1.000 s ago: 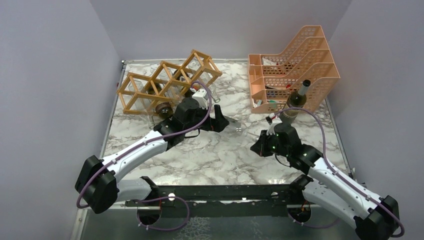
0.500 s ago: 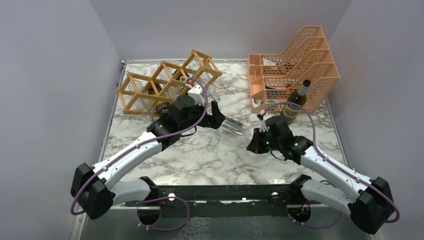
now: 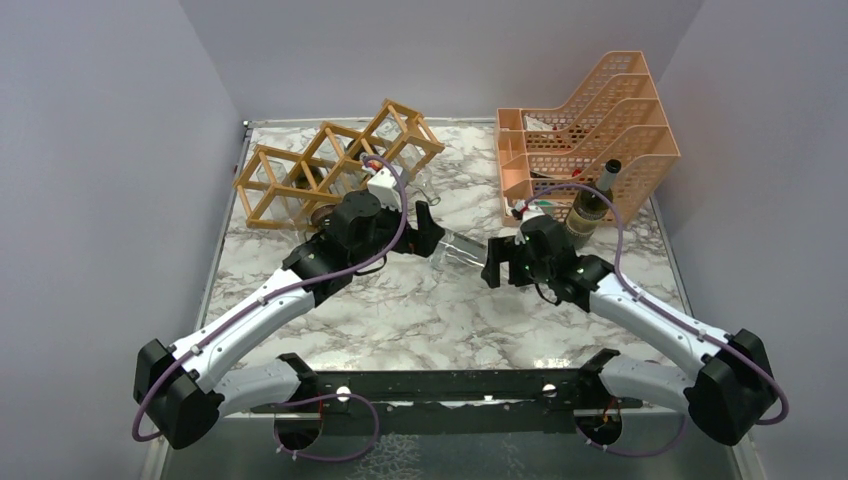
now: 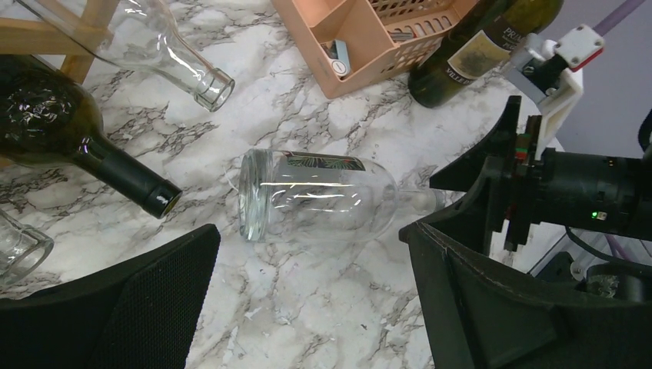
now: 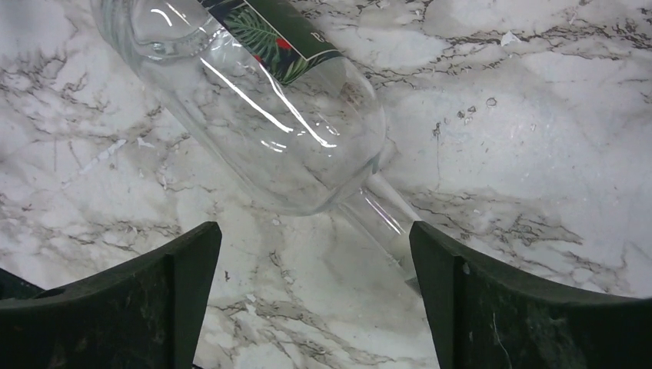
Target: Put the wine bottle on the wine rack
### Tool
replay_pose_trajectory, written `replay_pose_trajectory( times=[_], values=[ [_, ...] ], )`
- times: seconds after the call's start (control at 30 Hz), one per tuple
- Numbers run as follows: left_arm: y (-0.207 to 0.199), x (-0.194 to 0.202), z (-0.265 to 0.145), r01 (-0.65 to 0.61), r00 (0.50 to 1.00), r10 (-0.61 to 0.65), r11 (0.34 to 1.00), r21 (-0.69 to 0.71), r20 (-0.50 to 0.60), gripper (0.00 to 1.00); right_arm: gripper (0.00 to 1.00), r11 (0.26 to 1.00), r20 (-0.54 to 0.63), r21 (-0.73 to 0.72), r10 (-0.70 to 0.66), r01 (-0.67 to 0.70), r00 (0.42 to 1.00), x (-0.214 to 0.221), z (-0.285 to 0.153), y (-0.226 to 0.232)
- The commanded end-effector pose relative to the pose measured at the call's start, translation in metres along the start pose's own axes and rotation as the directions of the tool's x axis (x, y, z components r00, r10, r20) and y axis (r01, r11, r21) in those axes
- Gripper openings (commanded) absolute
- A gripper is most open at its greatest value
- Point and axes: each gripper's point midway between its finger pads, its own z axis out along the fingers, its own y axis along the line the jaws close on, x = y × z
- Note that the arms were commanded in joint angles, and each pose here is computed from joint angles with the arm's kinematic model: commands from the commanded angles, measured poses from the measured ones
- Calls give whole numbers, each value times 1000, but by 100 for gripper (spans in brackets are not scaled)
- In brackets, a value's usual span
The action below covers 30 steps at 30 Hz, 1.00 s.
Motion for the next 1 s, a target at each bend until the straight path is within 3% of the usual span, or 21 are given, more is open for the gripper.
replay_pose_trajectory(
  times=[0.0, 0.27, 0.47, 0.67, 0.97],
  values=[
    [2, -10, -7, -18, 1000, 19, 1000, -19, 23, 99, 95, 996, 33, -24, -81, 82, 996, -4, 18, 3],
    [4, -6, -9, -24, 999, 24, 1000, -16, 22, 99, 97, 993, -40, 29, -109, 111, 993, 14, 35, -10],
    [5, -7, -9, -34, 999, 34, 999, -21, 25, 99, 96, 994, -155, -32, -111, 108, 982, 37, 40, -2],
    [6, -9, -10, -37, 999, 38, 999, -29, 30, 99, 85, 991, -223, -98, -115, 95, 968, 57, 39, 7],
    [8, -14, -11, -51, 998, 52, 998, -47, 33, 99, 69, 984, -277, -56, -178, 169, 944, 75, 54, 6]
  ],
)
